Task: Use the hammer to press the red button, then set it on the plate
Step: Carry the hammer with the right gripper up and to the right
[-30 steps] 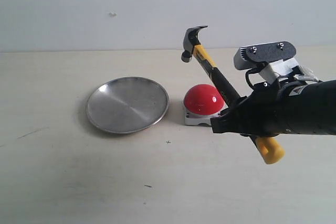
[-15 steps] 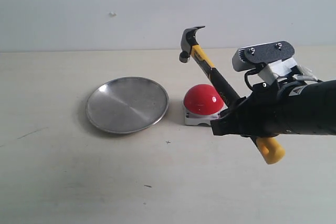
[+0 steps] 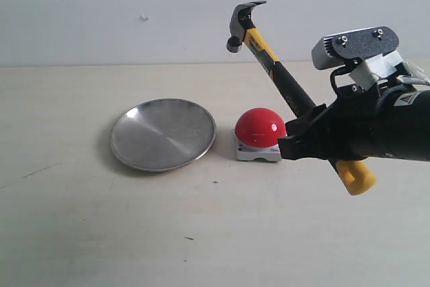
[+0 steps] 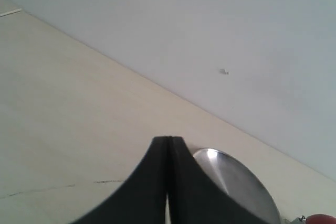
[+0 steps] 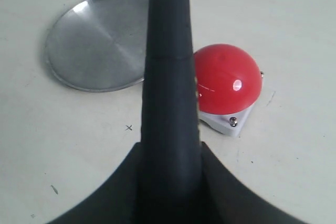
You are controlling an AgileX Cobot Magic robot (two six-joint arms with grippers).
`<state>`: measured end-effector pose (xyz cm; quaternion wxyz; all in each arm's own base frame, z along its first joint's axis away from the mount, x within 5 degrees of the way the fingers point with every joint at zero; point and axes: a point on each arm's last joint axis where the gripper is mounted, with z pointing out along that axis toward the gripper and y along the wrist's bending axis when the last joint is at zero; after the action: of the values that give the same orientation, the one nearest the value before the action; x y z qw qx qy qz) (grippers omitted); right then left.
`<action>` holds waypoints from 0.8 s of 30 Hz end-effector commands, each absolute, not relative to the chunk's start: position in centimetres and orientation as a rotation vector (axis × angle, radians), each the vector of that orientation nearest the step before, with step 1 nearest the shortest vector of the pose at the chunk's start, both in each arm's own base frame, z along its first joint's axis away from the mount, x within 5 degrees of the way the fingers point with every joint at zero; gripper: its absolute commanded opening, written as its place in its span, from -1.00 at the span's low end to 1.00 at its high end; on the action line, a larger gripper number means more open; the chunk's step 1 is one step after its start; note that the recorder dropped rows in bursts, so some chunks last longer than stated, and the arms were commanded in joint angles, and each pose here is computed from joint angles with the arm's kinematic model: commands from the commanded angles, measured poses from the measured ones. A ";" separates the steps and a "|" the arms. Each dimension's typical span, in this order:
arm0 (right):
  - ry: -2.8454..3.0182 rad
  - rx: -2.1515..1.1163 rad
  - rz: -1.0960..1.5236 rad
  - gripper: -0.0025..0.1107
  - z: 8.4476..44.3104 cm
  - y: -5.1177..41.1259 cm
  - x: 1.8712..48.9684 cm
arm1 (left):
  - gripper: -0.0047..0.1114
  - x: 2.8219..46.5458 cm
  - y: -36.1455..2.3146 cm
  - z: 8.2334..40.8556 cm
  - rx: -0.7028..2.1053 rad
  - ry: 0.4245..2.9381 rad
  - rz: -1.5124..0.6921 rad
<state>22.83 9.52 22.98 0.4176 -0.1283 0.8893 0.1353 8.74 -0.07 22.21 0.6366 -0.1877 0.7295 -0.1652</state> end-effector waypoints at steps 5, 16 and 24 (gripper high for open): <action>2.159 -0.267 0.311 -0.96 23.8 8.9 22.6 | -0.92 8.6 0.5 22.9 -0.425 1.636 -0.295; 2.137 -0.268 0.308 -0.96 24.0 8.4 21.6 | -0.92 7.6 1.2 24.2 -0.505 1.516 -0.253; 2.286 -0.175 0.262 -0.96 23.1 4.7 21.8 | -0.92 7.3 1.3 24.3 -0.509 1.499 -0.242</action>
<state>21.50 5.98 22.19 0.3831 -0.0876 0.9116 0.1204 7.44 1.30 24.01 0.6916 -0.2242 0.6785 -0.1055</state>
